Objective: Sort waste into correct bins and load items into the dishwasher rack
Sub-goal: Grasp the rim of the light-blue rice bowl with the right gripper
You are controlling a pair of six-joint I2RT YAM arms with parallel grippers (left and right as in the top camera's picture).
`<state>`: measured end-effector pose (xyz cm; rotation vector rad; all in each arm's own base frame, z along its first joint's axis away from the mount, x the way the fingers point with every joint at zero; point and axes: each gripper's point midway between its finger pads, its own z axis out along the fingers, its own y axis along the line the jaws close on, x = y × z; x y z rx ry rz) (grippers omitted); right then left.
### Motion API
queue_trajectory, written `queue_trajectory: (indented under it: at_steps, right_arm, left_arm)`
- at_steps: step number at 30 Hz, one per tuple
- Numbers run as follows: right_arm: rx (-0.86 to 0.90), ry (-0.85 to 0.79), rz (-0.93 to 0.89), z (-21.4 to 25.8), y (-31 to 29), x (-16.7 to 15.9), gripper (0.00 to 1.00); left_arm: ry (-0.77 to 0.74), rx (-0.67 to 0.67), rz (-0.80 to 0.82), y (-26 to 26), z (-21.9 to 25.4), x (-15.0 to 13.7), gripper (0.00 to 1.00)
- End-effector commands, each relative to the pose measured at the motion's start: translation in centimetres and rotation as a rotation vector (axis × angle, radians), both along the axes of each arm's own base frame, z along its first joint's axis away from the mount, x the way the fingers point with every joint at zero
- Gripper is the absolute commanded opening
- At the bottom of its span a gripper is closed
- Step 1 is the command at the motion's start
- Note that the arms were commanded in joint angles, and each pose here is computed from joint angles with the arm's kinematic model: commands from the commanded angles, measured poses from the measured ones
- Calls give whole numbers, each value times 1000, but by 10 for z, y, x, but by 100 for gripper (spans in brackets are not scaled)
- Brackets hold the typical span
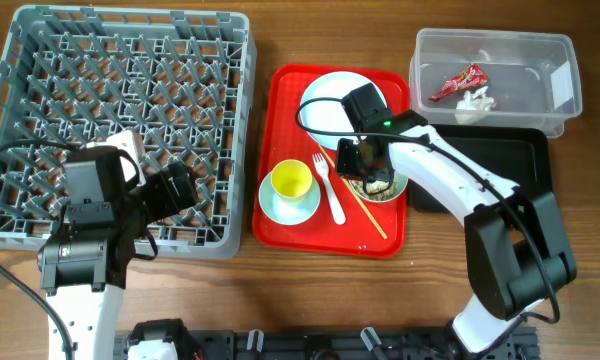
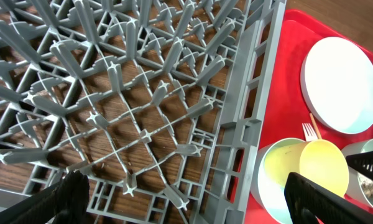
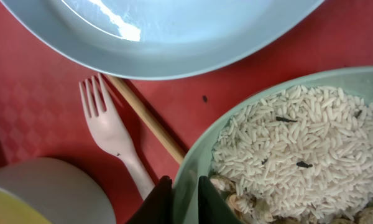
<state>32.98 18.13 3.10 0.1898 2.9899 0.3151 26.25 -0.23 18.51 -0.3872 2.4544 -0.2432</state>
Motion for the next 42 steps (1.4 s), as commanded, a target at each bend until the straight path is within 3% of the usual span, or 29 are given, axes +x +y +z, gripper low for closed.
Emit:
queue_trajectory:
  at_steps: [1,7,11,18,31,42]
  right_arm:
    - [-35,23,-23,-11,-6,-5,15]
    - [-40,33,-23,-13,-7,-7,15]
    - [-38,32,-23,-12,-7,-7,4]
    - [-28,12,36,-5,-3,-3,4]
    - [45,-212,97,96,5,26,4]
    - [158,-255,-27,132,-59,42,4]
  left_arm:
    - [-16,8,10,3,7,2,100]
    - [-16,8,10,3,7,2,100]
    - [-17,8,10,3,7,2,100]
    - [-16,8,10,3,7,2,100]
    - [-16,8,10,3,7,2,100]
    - [-17,8,10,3,7,2,100]
